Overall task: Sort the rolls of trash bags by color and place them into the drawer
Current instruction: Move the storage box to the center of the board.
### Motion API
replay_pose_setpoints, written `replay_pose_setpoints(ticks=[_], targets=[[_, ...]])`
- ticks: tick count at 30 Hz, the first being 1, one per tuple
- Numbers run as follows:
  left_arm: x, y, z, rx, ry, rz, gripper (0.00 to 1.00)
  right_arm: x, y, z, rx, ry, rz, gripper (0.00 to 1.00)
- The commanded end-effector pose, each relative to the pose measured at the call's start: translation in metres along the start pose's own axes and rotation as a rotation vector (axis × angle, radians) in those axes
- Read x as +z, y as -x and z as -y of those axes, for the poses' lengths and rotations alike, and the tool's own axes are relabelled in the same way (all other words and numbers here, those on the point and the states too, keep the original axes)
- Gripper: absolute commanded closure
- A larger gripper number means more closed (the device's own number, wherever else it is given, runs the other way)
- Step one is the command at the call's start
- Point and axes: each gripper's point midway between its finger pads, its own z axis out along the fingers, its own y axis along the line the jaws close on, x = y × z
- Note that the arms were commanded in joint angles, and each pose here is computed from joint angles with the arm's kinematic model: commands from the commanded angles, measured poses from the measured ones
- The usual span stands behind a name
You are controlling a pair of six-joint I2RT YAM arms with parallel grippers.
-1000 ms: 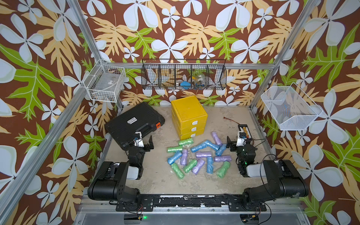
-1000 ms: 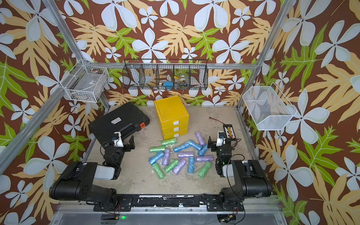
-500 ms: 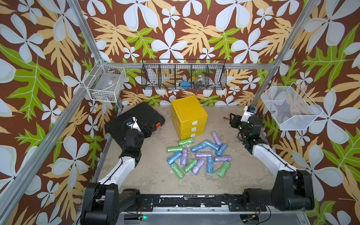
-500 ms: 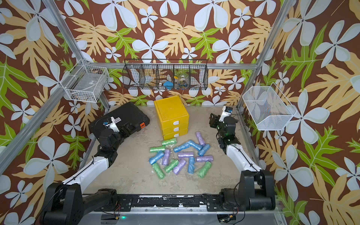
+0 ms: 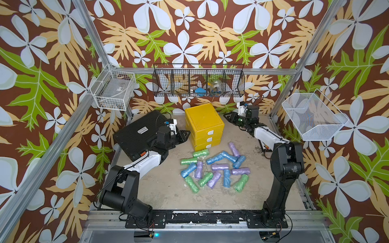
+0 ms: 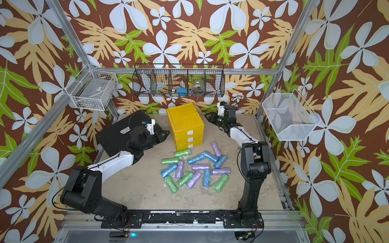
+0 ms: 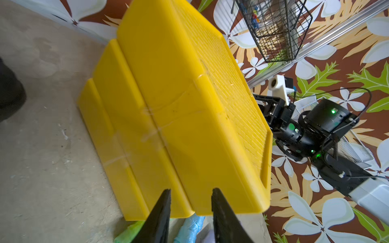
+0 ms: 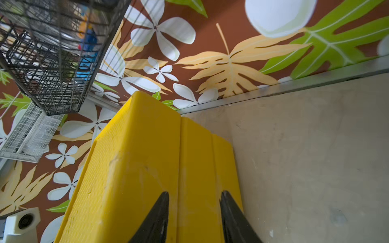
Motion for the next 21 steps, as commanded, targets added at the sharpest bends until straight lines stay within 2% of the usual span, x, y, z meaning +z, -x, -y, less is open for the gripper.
replay_pose_setpoints(ticks=[1,5,8,17,21], targets=[[0.015,-0.005,0.011,-0.004,-0.040,-0.039,0.64,0.015,-0.013,-0.019,0.037,0.100,-0.066,0.58],[0.027,-0.014,0.021,0.018,-0.064,-0.075,0.65,0.030,-0.030,-0.031,0.026,0.163,-0.119,0.57],[0.023,-0.019,0.022,0.024,-0.061,-0.074,0.65,0.035,-0.044,-0.042,0.013,0.227,-0.164,0.57],[-0.023,-0.032,0.026,0.037,-0.058,-0.019,0.65,0.033,-0.089,-0.077,-0.060,0.383,-0.269,0.57],[-0.042,-0.036,0.029,0.040,-0.062,0.001,0.64,0.034,-0.107,-0.085,-0.085,0.411,-0.311,0.57]])
